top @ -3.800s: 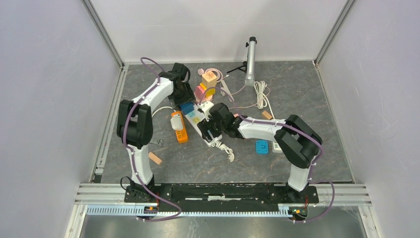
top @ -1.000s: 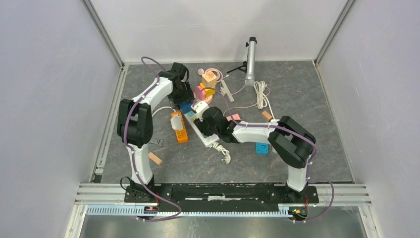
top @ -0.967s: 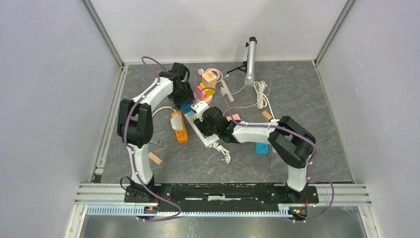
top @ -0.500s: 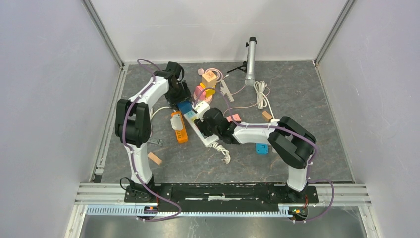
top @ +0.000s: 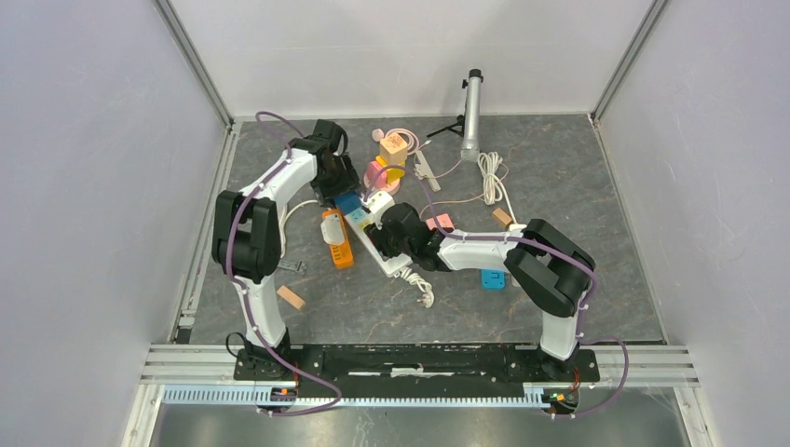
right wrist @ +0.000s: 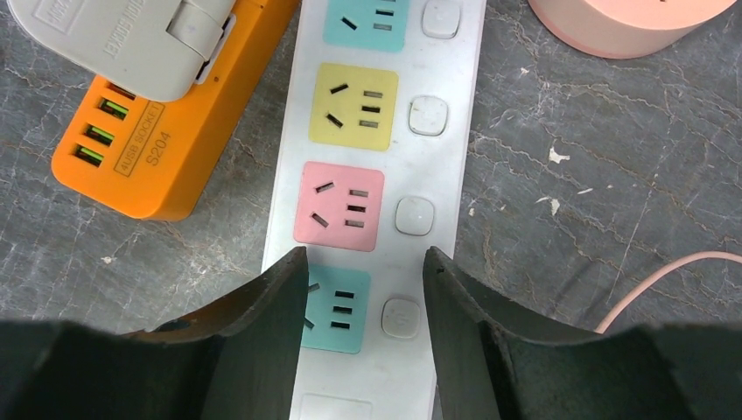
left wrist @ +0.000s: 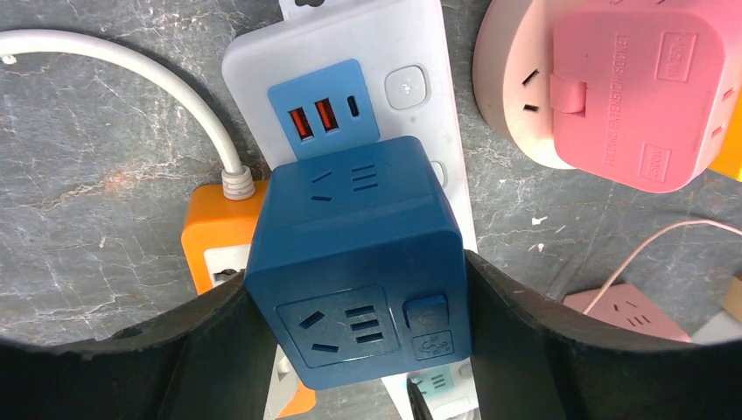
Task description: Pull the plug off the socket
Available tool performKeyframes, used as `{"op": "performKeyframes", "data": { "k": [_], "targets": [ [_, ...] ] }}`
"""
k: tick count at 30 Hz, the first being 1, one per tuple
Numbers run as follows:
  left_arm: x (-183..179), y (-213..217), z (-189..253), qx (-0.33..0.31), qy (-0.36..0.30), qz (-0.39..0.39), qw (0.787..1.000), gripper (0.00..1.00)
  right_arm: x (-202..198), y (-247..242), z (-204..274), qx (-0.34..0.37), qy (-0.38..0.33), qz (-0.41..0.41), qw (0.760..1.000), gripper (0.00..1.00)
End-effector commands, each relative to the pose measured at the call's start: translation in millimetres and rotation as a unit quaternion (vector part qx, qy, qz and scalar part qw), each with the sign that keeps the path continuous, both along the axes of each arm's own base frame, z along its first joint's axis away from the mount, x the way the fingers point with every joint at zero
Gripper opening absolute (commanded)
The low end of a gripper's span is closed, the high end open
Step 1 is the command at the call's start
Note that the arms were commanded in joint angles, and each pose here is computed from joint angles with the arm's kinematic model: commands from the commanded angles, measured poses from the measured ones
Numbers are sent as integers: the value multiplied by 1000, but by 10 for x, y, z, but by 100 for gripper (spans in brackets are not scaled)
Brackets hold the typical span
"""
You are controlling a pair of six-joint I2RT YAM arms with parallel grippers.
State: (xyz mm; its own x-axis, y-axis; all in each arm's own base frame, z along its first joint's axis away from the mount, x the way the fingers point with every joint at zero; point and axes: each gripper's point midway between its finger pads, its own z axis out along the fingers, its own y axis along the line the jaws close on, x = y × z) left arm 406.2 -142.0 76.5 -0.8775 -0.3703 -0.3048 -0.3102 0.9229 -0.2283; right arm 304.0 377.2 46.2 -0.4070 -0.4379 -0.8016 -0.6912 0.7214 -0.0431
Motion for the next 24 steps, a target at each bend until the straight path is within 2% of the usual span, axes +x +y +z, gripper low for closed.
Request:
{"op": "performKeyframes", "data": {
  "k": [1, 8, 14, 24],
  "targets": [
    [91, -198, 650, -109, -51, -8, 993, 39, -514, -571, -828, -145, 109, 19, 983, 56],
    [126, -373, 847, -188, -45, -34, 980, 38, -564, -583, -944, -159, 120, 37, 979, 57],
    [137, -134, 933, -161, -59, -31, 985, 38, -590, -604, -988, -163, 128, 34, 978, 58],
    [-126, -263, 818, -163, -39, -91, 982, 36, -613, -582, -1118, -169, 144, 35, 974, 57]
  ]
}}
